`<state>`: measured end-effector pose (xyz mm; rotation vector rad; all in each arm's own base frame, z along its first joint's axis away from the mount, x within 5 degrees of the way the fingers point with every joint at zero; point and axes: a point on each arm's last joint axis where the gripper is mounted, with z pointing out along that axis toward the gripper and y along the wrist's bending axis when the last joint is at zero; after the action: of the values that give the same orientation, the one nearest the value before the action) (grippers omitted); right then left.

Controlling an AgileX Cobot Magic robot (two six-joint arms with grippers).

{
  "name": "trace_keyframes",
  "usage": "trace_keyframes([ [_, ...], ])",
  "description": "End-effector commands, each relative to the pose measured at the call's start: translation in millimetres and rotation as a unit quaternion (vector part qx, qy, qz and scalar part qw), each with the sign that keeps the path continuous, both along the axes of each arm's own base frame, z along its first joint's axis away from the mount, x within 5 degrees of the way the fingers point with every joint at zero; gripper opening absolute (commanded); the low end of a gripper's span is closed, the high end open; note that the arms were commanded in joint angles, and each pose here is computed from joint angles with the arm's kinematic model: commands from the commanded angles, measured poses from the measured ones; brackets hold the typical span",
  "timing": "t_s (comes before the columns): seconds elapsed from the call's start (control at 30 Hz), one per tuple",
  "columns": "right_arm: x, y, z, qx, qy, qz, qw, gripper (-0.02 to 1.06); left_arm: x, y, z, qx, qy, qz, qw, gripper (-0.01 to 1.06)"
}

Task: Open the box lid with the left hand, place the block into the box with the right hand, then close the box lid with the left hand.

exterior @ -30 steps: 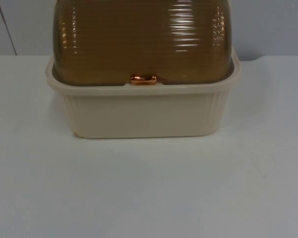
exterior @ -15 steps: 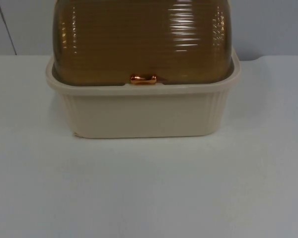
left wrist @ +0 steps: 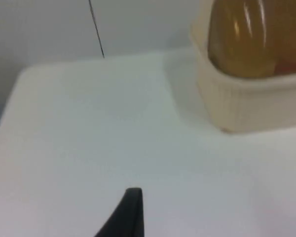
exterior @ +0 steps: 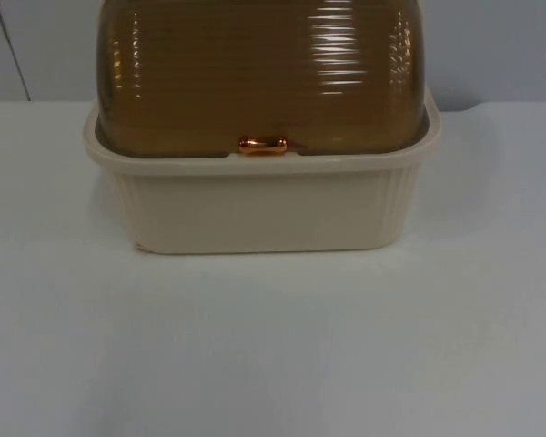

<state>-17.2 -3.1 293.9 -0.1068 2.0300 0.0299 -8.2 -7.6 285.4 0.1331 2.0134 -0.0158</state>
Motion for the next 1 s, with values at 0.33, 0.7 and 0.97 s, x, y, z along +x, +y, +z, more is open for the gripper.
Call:
trace_keyframes([
  [0.33, 9.9, 2.5, -13.7, 0.019, 0.008, -0.002, 0.9998, 1.04, 3.0, 4.2, -10.3, -0.014, 0.024, 0.023, 0.999, 1.03],
  [0.7, 9.8, 2.4, -13.8, 0.009, 0.008, 0.003, 0.9999, 1.04, 3.2, 9.2, -10.7, -0.027, 0.025, 0.06, 0.998, 1.03],
  [0.97, 9.8, 2.4, -13.8, 0.009, 0.008, 0.003, 0.9999, 1.04, 3.2, 9.2, -10.7, -0.027, 0.025, 0.06, 0.998, 1.03],
])
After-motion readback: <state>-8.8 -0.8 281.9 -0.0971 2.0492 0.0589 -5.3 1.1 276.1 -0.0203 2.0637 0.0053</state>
